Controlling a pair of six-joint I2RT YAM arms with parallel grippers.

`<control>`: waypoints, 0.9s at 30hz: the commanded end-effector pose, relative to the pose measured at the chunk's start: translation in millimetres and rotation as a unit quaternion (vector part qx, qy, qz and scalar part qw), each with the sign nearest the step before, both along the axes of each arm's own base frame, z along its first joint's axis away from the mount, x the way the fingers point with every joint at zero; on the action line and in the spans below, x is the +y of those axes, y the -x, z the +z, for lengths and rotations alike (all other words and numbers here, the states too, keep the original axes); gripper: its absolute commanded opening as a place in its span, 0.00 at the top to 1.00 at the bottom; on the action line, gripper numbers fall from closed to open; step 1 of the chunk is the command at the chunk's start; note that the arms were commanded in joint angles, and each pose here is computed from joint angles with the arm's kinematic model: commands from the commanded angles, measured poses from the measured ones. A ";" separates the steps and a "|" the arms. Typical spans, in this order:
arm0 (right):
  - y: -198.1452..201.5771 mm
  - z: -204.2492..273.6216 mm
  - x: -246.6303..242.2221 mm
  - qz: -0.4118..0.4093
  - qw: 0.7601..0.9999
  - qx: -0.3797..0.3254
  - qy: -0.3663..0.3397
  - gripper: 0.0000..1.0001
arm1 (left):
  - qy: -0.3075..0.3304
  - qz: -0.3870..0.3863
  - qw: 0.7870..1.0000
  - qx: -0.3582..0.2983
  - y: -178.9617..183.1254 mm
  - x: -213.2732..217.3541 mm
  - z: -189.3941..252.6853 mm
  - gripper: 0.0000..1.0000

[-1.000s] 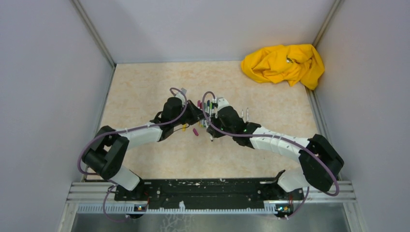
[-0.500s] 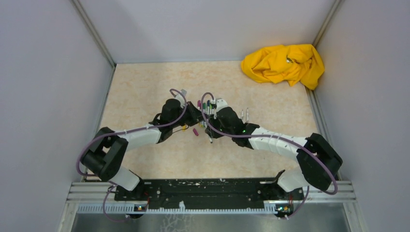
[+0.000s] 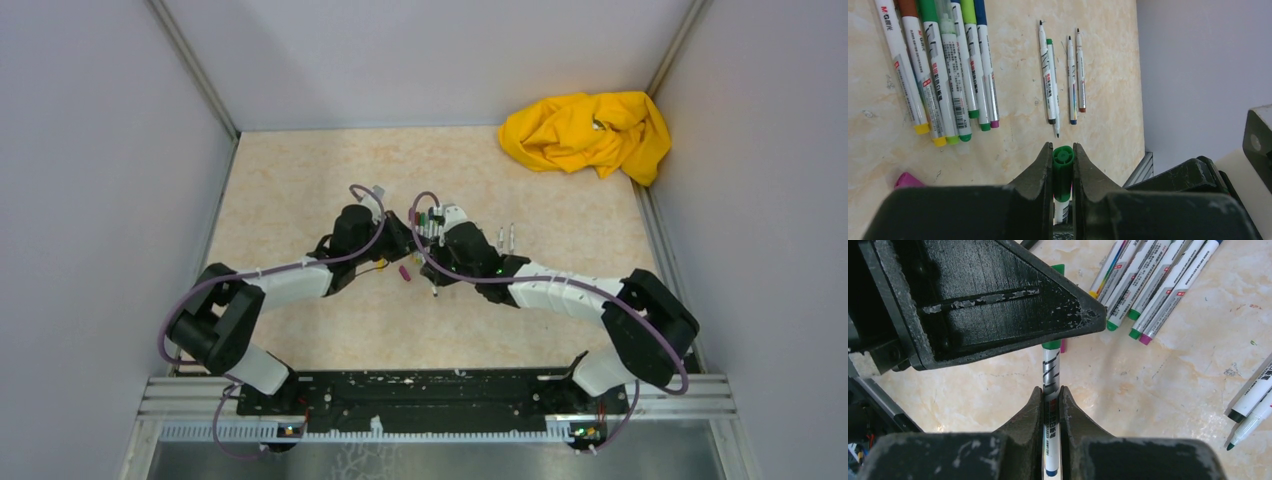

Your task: Open the pen caps

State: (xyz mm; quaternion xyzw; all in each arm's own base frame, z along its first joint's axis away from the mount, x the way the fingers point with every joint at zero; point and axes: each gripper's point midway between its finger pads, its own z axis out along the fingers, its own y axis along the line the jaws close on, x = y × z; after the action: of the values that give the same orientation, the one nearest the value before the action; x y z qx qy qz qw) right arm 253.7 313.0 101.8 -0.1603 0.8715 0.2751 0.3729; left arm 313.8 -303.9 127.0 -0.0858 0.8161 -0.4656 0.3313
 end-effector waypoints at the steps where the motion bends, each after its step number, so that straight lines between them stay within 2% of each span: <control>1: 14.2 -7.4 -6.0 -0.006 1.000 0.000 -0.009 1.00 | 0.007 0.038 0.999 -0.026 -29.7 13.1 29.4 1.00; 6: 33.4 -23.0 -17.0 -0.008 1.000 0.013 -0.015 1.00 | -0.002 0.071 0.997 -0.035 -57.3 36.3 44.7 1.00; 13: 36.7 -17.0 -20.8 -0.010 1.000 0.010 -0.020 1.00 | -0.037 0.102 0.993 -0.037 -70.6 66.7 39.8 1.00; 16: 40.8 -18.9 -23.2 -0.011 1.000 0.011 -0.020 1.00 | -0.021 0.109 0.993 -0.034 -75.4 73.9 43.1 1.00; 25: 42.1 -28.7 -27.0 -0.024 1.000 0.009 -0.013 1.00 | 0.091 0.107 0.990 -0.001 -76.4 66.5 58.9 1.00; 27: 38.6 -25.9 -32.4 -0.037 0.999 -0.001 -0.005 1.00 | 0.088 0.094 0.992 -0.009 -77.3 63.2 64.8 1.00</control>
State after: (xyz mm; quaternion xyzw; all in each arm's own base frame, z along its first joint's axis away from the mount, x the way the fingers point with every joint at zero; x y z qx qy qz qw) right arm 206.3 278.2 58.4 -0.1377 0.8859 0.2668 0.3535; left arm 387.7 -228.8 168.0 -0.1992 0.7812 -0.4655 0.3652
